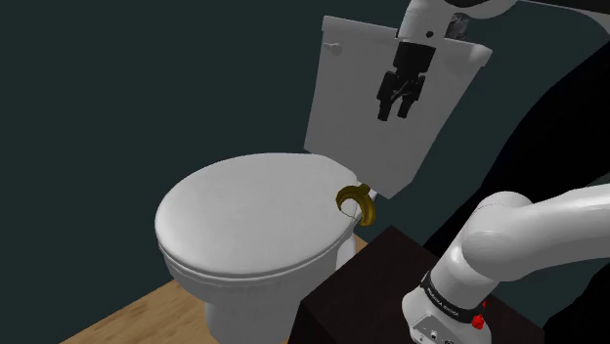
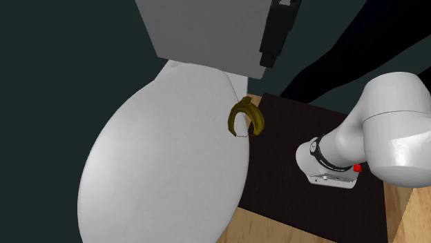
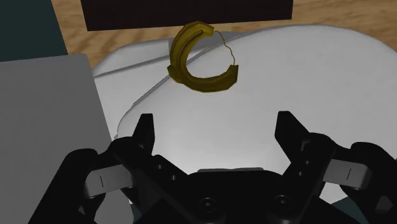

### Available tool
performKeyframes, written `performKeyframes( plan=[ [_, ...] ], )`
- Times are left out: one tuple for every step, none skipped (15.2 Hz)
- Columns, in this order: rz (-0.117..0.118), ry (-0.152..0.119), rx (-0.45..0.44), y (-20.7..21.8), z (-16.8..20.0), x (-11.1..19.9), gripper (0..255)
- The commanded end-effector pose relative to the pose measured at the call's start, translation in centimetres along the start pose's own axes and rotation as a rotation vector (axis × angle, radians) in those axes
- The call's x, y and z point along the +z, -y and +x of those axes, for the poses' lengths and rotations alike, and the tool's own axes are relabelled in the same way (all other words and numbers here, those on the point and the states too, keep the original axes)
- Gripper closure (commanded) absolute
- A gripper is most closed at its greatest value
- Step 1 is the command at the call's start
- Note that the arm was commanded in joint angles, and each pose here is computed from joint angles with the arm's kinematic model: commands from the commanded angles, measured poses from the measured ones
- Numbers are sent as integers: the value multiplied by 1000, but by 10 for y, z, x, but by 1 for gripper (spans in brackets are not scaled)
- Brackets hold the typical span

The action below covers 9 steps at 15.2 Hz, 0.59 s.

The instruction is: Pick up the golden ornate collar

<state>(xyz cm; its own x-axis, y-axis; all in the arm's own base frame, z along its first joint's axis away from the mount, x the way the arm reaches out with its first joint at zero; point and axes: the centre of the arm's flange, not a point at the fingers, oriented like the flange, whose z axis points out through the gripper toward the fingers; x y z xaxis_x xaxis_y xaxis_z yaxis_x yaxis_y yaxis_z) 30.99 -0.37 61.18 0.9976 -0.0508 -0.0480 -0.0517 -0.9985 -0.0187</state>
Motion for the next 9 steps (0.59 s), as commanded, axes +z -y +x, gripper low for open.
performKeyframes(
  plan=[
    [0,0,0,0,0,0,0],
    [11,5,-47,-6,3,12,0],
    [21,10,-93,-11,5,25,0],
    [32,15,-140,-16,8,38,0],
    [42,20,-186,-21,11,50,0],
    [53,25,-233,-26,14,63,0],
    [63,30,-279,-30,18,76,0],
    [74,35,-326,-34,21,89,0],
    [84,40,-372,-37,25,102,0]
  ],
)
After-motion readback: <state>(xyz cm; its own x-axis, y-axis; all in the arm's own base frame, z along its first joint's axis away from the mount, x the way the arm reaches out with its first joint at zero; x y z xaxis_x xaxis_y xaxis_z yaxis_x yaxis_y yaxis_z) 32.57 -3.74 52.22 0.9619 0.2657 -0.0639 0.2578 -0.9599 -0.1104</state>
